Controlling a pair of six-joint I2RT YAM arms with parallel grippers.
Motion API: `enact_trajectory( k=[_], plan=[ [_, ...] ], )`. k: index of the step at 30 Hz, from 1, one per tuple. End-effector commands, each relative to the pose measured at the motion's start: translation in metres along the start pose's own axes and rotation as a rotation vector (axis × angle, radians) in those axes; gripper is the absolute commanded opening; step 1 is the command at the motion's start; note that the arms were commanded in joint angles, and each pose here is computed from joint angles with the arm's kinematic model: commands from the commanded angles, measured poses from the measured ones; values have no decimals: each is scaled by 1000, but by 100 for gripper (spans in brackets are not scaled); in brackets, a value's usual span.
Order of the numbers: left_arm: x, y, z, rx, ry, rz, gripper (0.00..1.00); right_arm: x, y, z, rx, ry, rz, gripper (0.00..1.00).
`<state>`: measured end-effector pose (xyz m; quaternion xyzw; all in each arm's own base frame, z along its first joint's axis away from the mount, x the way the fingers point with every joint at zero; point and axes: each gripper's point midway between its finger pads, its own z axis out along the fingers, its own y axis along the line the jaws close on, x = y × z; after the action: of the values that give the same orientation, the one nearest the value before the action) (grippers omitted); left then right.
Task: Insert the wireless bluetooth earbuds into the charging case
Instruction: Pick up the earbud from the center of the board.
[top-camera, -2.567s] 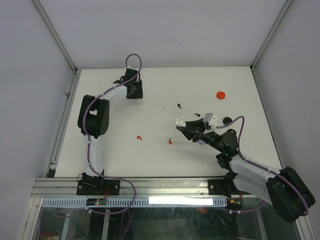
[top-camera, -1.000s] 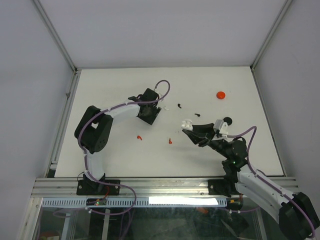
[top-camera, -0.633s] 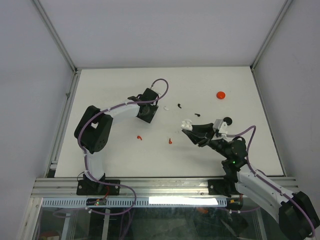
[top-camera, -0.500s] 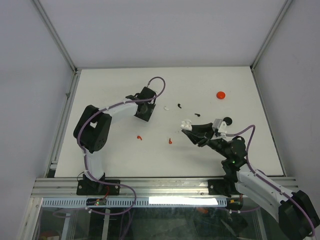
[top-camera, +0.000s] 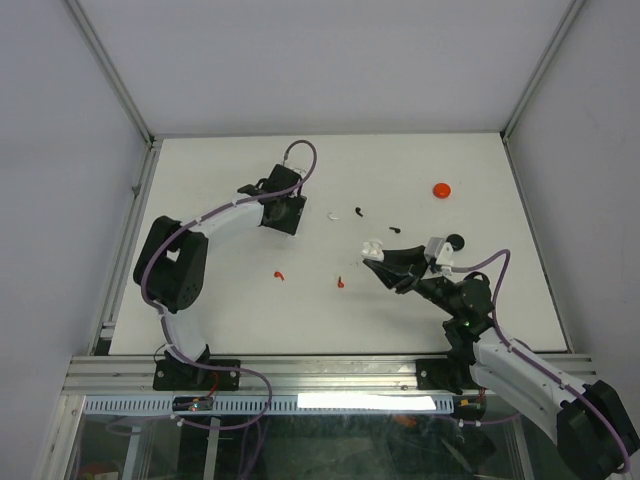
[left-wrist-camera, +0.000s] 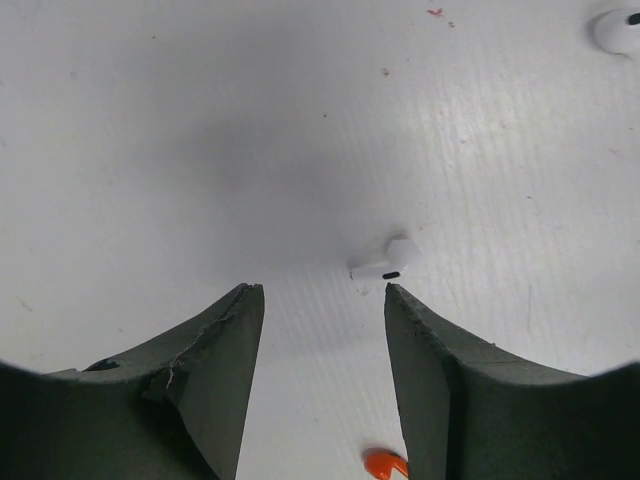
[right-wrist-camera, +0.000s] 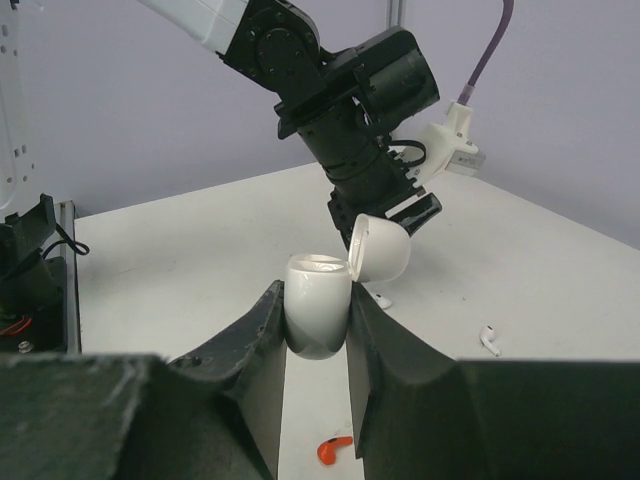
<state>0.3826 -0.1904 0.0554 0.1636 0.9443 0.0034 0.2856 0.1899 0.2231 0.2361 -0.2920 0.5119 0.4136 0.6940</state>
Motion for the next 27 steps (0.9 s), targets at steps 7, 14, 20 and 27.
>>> enact_trajectory(
  k=[7,14,20,27],
  plan=[
    [-30,-44,-11,264,-50,107,54,-9,0,3,-2,-27,4,0],
    [-21,-50,7,296,6,106,54,-9,0,2,1,-25,4,0],
    [-1,-44,9,252,79,75,54,-9,-1,1,5,-24,2,0],
    [8,-50,0,257,102,59,49,-9,-1,2,5,-26,3,0]
  ],
)
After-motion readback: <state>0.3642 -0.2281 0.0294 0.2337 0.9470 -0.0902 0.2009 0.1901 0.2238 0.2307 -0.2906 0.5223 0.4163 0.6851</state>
